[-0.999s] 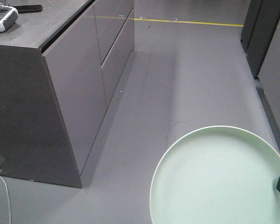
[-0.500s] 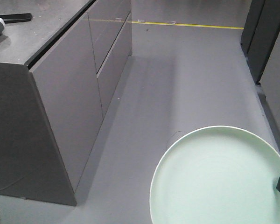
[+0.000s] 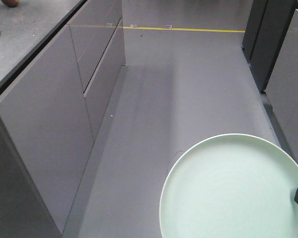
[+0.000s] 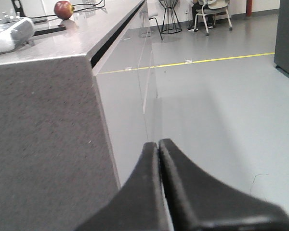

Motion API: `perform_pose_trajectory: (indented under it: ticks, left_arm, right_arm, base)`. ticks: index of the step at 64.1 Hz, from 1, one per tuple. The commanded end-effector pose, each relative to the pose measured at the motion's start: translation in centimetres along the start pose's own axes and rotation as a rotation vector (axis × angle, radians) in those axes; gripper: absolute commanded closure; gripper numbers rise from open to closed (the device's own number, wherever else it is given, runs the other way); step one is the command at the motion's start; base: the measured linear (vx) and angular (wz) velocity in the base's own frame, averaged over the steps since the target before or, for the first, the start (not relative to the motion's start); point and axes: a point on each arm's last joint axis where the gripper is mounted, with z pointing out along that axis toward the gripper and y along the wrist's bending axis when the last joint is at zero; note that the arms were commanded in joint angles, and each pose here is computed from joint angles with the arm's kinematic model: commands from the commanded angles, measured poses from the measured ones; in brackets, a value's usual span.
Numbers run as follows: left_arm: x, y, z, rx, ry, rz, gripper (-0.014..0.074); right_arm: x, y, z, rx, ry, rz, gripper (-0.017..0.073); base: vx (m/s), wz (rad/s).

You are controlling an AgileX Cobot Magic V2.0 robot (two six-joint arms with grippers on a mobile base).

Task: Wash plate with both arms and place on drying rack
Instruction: 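Carry the plate in the right gripper while driving down the aisle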

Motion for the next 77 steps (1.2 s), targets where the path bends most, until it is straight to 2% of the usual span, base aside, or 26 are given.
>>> perform_pose_trajectory:
  ticks: [1,77]
  left_arm:
    - [-1.55,-0.04,-0.36,0.006,-0.109,-0.01,0.06]
    - [-1.55,-0.04,-0.36,0.006,-0.109,-0.01,0.06]
  right_arm:
    - [-1.36,0.03,-0.32,0.011,-0.087,0.01,0.0561]
    - [-1.36,0.03,-0.32,0.011,-0.087,0.01,0.0561]
  base:
    - [0.28,-0.14]
    - [0.31,-0.07]
